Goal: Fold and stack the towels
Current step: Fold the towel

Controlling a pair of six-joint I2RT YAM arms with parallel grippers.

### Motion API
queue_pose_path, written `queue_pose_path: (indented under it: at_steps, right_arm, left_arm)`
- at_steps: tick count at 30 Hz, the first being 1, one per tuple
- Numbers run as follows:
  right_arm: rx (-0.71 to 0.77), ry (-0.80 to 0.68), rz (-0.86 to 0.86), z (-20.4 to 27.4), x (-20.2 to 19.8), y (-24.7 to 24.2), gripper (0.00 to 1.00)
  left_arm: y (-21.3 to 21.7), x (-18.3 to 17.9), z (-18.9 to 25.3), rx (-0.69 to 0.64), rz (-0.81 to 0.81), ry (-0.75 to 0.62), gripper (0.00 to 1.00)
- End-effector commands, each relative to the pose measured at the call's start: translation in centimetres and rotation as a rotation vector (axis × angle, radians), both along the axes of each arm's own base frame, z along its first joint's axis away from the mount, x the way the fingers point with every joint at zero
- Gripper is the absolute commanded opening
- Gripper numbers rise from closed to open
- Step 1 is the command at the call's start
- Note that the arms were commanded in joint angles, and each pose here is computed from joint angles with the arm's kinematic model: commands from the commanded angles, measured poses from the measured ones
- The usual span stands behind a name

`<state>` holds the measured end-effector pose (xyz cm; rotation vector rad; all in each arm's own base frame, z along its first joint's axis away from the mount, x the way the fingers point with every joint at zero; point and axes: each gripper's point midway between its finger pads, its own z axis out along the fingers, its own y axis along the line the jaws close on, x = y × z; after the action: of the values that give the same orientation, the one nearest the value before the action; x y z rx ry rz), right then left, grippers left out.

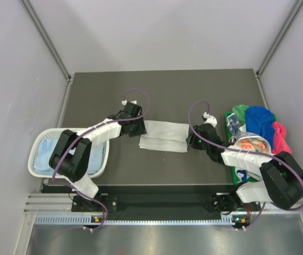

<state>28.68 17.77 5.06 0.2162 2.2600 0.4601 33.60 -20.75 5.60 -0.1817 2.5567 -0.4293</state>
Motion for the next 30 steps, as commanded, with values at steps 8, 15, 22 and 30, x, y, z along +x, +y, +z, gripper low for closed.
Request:
queue_pose_path:
  at_steps: [8,15,22,30]
  right_arm:
    - [0.053,0.008,-0.004,-1.0,1.0,1.8,0.34]
    - [0.064,-0.032,-0.013,1.0,1.0,1.4,0.31]
    - [0.076,-0.075,-0.014,3.4,1.6,1.6,0.33]
    - [0.068,-0.038,0.0,2.0,1.6,2.1,0.38]
  left_arm:
    - [0.4,0.7,-1.6,0.018,0.05,0.007,0.43]
    - [0.7,1.1,-1.2,0.033,0.053,-0.014,0.38]
    - [0.7,1.7,-1.0,0.046,0.055,-0.022,0.33]
    - [0.7,2.2,-0.6,0.063,0.05,-0.03,0.27]
